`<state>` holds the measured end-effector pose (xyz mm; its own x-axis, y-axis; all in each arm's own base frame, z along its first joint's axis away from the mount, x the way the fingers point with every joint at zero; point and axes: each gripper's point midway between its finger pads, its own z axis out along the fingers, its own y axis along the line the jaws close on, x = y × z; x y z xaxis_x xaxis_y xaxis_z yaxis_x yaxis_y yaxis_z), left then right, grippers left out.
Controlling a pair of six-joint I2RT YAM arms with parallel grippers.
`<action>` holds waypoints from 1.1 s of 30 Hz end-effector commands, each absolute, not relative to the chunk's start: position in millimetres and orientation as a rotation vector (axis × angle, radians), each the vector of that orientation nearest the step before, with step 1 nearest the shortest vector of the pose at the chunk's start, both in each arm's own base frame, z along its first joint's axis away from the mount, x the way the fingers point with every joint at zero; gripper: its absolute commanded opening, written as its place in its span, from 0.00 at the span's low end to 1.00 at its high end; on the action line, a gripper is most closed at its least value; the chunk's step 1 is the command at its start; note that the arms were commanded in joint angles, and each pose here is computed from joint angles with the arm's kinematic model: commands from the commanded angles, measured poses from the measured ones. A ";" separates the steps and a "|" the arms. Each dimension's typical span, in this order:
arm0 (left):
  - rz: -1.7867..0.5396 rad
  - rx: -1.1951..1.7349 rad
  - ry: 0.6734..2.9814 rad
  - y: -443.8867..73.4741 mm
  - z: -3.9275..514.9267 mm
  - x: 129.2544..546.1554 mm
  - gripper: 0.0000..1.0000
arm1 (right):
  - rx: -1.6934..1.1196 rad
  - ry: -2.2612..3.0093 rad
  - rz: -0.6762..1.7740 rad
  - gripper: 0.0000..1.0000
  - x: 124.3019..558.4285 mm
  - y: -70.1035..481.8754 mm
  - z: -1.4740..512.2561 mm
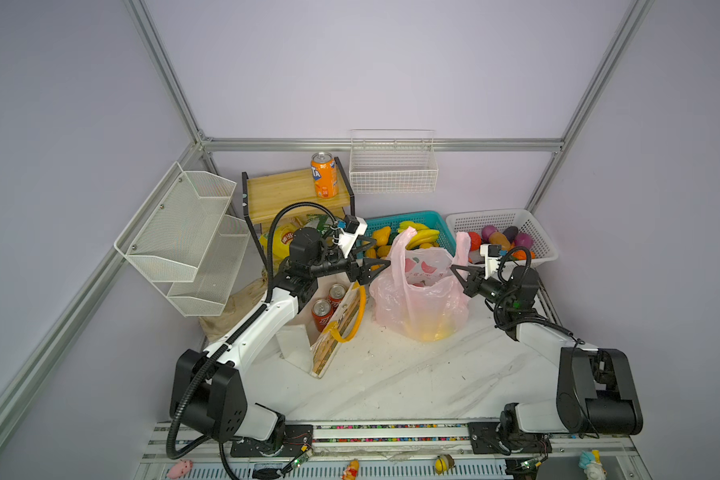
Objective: Place the mixed food into the grocery bags and tie them
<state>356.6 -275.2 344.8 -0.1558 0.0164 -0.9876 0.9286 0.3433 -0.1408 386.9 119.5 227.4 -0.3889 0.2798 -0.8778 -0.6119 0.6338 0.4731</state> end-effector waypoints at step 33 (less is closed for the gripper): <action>-1.142 1.092 1.256 -340.6 377.1 380.6 0.35 | -0.315 1.666 0.958 0.00 381.5 121.2 260.0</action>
<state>386.3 -336.3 341.5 -0.0899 0.0312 -0.9955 0.9853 0.1487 -0.0843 384.6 118.7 230.2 -0.3975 0.2808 -0.8736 -0.6020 0.6388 0.4792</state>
